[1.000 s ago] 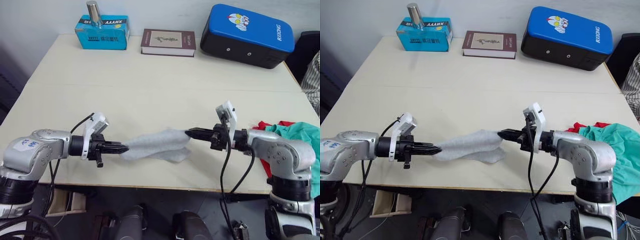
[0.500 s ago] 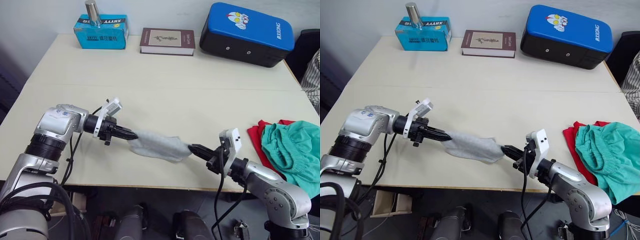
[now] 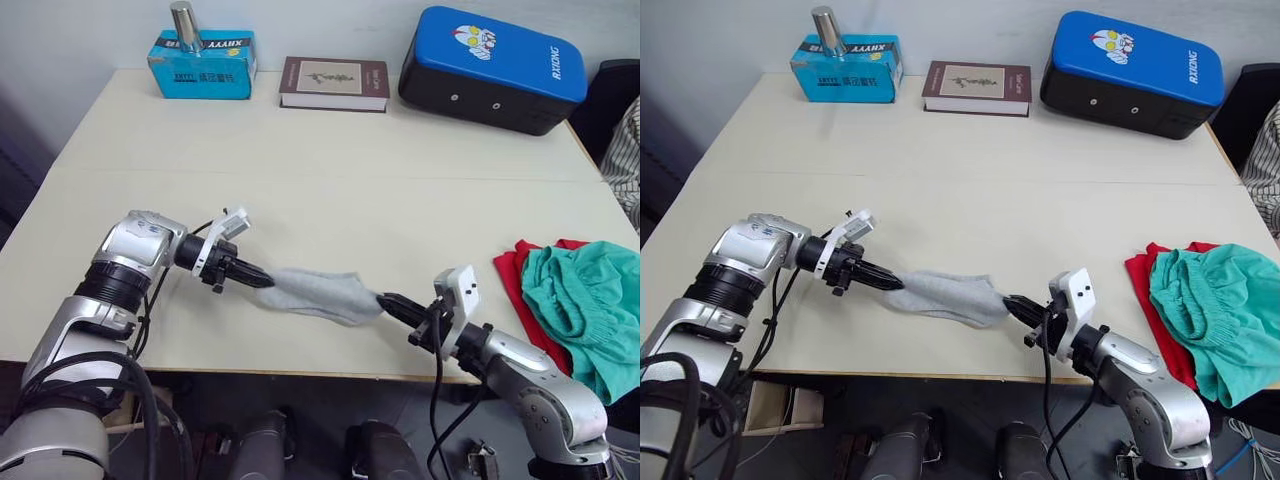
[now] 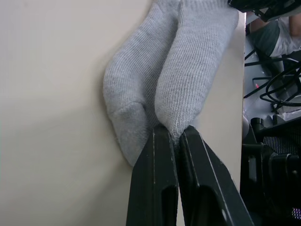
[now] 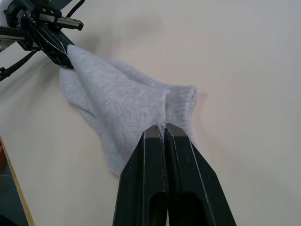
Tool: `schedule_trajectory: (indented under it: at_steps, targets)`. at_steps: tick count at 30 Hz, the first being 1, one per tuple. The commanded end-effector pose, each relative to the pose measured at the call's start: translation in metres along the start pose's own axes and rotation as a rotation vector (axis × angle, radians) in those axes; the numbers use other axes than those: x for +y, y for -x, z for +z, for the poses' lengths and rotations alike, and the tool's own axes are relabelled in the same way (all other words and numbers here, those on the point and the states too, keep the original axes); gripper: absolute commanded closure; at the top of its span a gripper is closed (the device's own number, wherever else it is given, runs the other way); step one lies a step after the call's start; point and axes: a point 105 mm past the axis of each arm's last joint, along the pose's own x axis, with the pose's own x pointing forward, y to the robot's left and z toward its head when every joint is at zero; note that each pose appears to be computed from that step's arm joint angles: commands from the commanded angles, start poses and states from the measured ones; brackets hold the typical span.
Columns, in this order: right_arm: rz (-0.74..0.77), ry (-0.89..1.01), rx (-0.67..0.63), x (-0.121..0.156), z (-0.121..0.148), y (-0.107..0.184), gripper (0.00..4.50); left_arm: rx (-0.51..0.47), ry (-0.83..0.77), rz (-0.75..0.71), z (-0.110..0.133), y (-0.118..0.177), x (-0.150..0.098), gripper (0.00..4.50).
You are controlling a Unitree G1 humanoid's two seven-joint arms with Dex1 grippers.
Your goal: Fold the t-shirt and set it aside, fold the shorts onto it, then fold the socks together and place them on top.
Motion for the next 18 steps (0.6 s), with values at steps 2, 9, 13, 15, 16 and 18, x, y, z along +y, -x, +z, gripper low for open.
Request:
schedule_trajectory:
  at_steps: [2,9,13,15,16,18]
  targets:
    - [0.019,0.035,-0.032,0.003,0.007,-0.004,4.5,-0.025,-0.04,0.008,0.01,0.004,-0.001,4.46]
    - [-0.031,0.106,-0.049,-0.007,0.008,-0.008,3.82,-0.114,-0.1,0.04,0.017,0.004,0.004,3.44]
    - [-0.089,0.189,-0.103,-0.016,0.02,0.002,2.48,-0.169,-0.142,0.078,0.016,0.017,0.001,2.2]
    - [-0.105,0.245,-0.153,-0.018,0.034,0.013,1.77,-0.204,-0.182,0.091,0.014,0.027,-0.005,1.54]
    - [-0.093,0.263,-0.172,-0.016,0.039,0.016,1.77,-0.233,-0.204,0.094,0.016,0.031,-0.008,1.54]
    - [-0.03,0.29,-0.191,-0.007,0.045,0.015,1.77,-0.312,-0.23,0.086,0.025,0.04,-0.018,1.54]
